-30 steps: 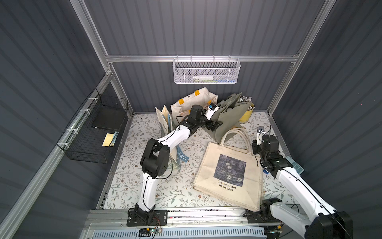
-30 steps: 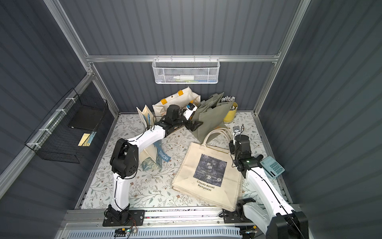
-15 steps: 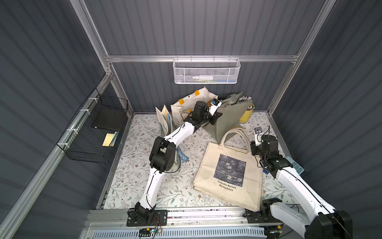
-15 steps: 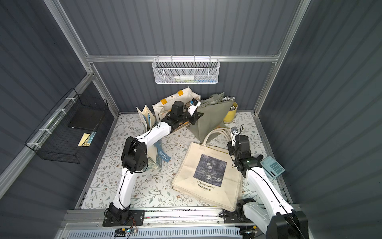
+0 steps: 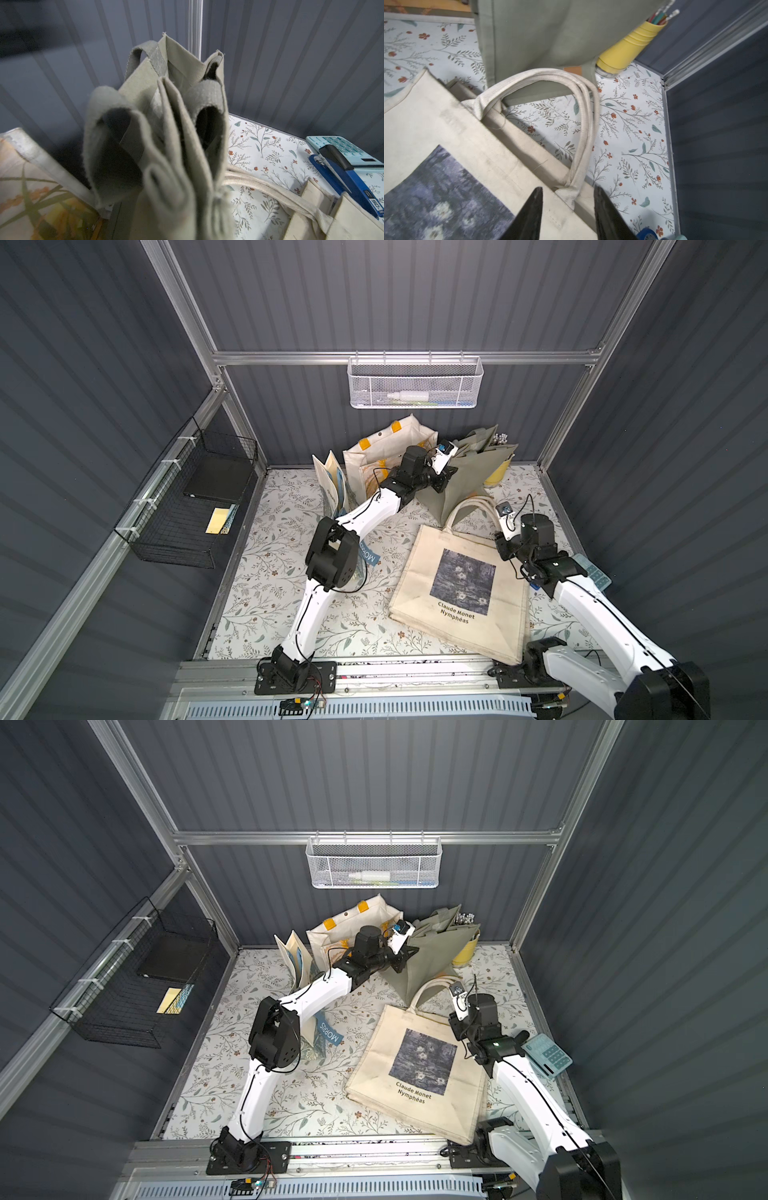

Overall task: Put away the canvas bag
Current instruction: Pick up the canvas bag from the center of the board, then move the canvas bag to the center of the board.

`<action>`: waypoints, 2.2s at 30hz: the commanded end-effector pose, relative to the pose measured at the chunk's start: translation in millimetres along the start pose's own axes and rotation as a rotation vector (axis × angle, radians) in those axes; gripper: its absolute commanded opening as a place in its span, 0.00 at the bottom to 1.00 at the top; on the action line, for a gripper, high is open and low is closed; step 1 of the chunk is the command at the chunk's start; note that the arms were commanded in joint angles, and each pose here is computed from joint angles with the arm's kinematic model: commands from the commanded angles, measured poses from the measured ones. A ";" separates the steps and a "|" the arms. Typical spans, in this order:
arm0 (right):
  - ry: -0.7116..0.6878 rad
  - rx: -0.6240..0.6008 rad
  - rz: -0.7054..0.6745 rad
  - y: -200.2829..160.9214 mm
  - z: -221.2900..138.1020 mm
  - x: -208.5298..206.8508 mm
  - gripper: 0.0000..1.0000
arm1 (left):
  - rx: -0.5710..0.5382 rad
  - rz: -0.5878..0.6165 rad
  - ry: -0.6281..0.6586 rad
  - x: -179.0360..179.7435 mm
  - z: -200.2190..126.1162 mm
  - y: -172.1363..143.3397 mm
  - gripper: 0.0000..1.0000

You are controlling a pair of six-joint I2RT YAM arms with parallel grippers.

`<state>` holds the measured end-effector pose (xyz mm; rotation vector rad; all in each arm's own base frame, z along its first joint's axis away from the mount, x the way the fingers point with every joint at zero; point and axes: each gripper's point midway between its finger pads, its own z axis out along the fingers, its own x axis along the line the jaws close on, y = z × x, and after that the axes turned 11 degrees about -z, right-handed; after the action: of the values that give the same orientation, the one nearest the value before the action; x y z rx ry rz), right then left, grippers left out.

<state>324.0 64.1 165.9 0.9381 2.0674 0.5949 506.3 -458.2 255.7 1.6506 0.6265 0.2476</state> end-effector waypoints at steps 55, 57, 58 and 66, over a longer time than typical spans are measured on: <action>0.236 0.576 -0.424 -58.9 120.4 98.3 0.39 | -0.699 0.214 -0.063 -123.0 -190.1 262.3 0.00; 0.212 0.606 -0.420 -61.8 131.1 91.7 0.39 | -0.701 0.227 -0.059 -126.3 -197.5 263.3 0.00; 0.199 0.626 -0.425 -65.4 137.1 87.8 0.38 | -0.700 0.231 -0.052 -127.0 -202.0 263.9 0.00; 0.119 0.642 -0.483 -66.9 180.7 60.9 0.38 | -0.689 0.258 -0.033 -131.8 -219.4 260.0 0.00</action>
<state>422.6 108.7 25.6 0.7272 2.4656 -0.1636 382.1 -382.1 525.2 1.1650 0.3413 0.4790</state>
